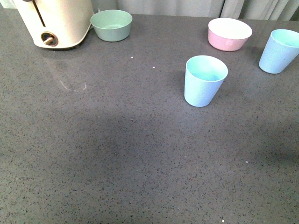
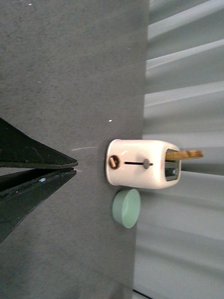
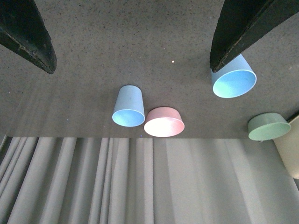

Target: Stack blue cups with both arms

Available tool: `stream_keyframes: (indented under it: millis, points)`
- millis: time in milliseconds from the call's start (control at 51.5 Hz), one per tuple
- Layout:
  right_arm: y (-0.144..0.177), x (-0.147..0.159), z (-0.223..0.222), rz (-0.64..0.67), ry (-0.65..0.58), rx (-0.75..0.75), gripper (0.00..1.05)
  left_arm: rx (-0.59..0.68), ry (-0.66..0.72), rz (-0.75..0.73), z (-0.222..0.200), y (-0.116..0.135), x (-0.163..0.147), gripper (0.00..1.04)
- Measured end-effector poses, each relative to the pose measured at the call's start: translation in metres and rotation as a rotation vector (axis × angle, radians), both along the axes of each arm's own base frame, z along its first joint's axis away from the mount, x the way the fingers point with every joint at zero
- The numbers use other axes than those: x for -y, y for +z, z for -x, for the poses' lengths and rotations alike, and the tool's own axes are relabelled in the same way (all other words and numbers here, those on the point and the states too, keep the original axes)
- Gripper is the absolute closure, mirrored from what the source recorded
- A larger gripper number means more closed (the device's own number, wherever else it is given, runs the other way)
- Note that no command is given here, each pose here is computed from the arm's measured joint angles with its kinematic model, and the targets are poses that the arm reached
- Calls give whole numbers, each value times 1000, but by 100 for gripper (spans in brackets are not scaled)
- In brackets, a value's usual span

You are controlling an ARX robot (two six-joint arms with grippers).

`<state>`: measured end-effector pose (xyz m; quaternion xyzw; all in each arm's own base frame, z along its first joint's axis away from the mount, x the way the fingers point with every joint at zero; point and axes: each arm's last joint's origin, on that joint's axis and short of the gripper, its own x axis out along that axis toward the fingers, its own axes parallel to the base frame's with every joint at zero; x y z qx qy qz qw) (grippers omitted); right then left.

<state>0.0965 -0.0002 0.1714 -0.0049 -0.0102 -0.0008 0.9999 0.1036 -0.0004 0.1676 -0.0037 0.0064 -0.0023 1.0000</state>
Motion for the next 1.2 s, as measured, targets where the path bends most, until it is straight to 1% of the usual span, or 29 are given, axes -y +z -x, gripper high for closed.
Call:
stream_keyframes:
  millis: [116,349,388,485,524,582,660,679,737,776,854,873,931,951,990,1048,1125,1203]
  points:
    - [0,0,0,0,0,0,9,23,1,0,6,1,0,103]
    - [0,0,0,0,0,0,9,23,1,1,6,1,0,103]
    - [0,0,0,0,0,0,9,23,1,0,6,1,0,98]
    - [0,0,0,-10,-11,-15,9,23,1,0,6,1,0,82]
    - [-2,1,-1,-39,-70,-118,9,23,1,0,6,1,0,77]
    - [-4,4,-4,-49,-123,-251,9,23,1,0,6,1,0,68]
    - [-4,11,-12,-58,-128,-313,9,23,1,0,6,1,0,57]
    - [-1,14,-15,-60,-126,-316,9,23,1,0,6,1,0,52]
    - [15,27,-31,-25,-124,-305,9,23,1,0,6,1,0,39]
    - [28,38,-47,17,-120,-294,9,23,1,0,6,1,0,32]
    - [42,50,-71,91,-104,-294,9,23,1,0,6,1,0,20]
    - [46,53,-80,125,-90,-300,9,23,1,0,6,1,0,18]
    - [50,60,-104,169,-39,-355,9,23,1,0,6,1,0,8]
    - [50,63,-119,208,-20,-390,9,23,1,-1,6,1,0,7]
    - [47,66,-140,254,4,-438,9,23,1,-1,6,1,0,9]
    - [40,69,-177,327,81,-543,9,23,1,-1,6,1,0,9]
    - [35,67,-210,385,172,-617,9,23,0,-1,6,1,0,9]
    - [32,64,-232,425,212,-646,9,23,1,-1,6,1,0,9]
